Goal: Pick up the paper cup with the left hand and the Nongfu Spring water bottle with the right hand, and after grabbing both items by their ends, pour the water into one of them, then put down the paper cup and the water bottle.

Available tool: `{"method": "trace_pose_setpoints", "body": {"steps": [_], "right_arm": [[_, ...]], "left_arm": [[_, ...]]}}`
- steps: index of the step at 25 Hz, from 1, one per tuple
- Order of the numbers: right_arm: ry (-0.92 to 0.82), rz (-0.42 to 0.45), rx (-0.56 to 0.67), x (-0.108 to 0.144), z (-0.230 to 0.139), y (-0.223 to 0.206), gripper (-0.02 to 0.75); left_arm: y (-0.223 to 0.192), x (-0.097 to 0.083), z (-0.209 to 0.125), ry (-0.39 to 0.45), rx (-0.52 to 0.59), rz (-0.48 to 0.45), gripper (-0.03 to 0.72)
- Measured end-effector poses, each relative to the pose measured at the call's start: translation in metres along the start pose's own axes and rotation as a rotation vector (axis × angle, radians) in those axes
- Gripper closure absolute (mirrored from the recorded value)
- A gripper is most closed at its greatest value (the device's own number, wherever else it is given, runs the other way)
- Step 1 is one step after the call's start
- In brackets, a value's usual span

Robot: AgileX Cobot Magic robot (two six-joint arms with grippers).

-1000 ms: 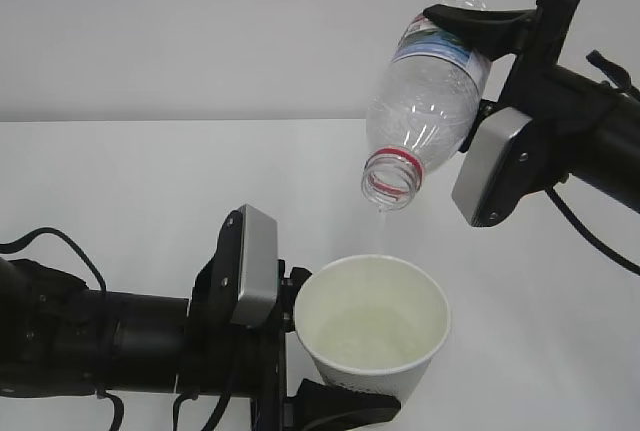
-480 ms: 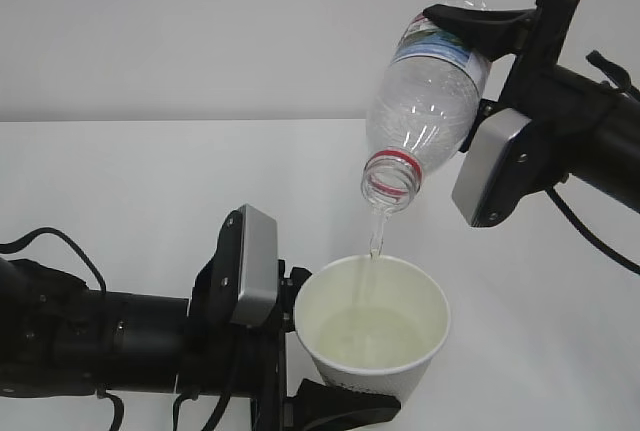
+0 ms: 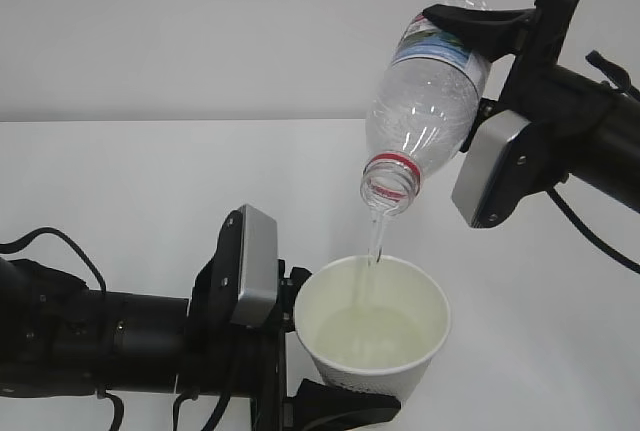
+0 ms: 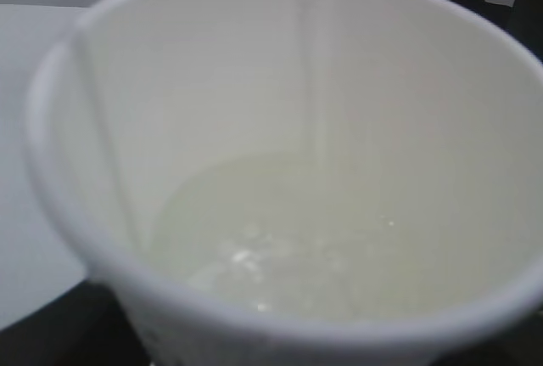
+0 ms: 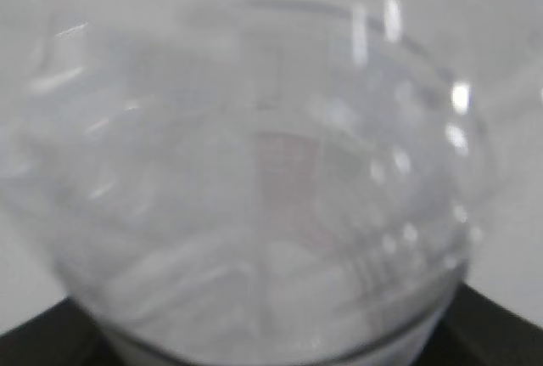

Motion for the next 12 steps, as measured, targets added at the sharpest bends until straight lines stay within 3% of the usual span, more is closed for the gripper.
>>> {"method": "trace_pose_setpoints", "body": {"steps": [12], "right_arm": [[0.002,0.0,0.0,0.0,0.0,0.0,0.255]], "left_arm": [[0.0,0.0002,0.0,0.001,0.0,0.001,0.118]]}}
Point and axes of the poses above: a point on each arm's last joint axis where the gripper is mounted, y pointing back along that axis away from the gripper, x along the wrist's bending axis when the last joint is at zero, z = x × y, the point moved 5 cm from there along -y, pointing out along that axis toward the gripper, and after that the axes turned 5 degrees about -y, right-handed, at the moved point
